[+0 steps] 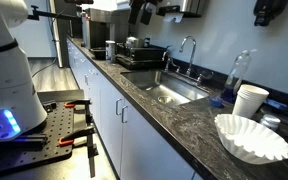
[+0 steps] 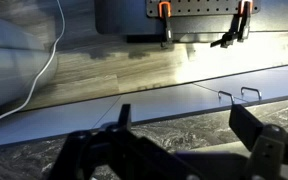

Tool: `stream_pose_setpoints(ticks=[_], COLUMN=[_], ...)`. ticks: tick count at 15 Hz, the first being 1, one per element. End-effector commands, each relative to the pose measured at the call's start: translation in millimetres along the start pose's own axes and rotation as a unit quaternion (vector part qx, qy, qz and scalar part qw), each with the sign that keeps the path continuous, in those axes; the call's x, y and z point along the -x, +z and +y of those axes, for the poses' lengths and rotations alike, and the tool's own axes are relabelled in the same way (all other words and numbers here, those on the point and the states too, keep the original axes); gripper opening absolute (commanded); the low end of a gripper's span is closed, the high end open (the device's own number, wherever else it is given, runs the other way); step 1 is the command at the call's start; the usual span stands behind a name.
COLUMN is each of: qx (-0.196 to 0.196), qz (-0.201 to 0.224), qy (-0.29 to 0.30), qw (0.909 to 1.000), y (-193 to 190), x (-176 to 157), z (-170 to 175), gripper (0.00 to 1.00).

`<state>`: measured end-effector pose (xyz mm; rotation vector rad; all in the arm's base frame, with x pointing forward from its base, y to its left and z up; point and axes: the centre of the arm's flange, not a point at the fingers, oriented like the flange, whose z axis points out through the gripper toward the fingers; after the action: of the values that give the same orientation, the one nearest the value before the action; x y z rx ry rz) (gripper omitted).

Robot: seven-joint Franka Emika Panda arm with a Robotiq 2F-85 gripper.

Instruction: Press the soap dispenser

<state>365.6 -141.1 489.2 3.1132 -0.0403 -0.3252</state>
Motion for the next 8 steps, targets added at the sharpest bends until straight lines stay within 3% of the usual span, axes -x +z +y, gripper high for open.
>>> stream_pose_setpoints(ticks=[1, 8], qx=[0.0, -0.001], qz=[0.0, 0.016], qy=[0.0, 0.003], qw=[1.0, 0.9999], y=[-0.1, -0.9], x=[0.0, -9.9], z=[0.0, -2.1], gripper=[1.0, 1.0])
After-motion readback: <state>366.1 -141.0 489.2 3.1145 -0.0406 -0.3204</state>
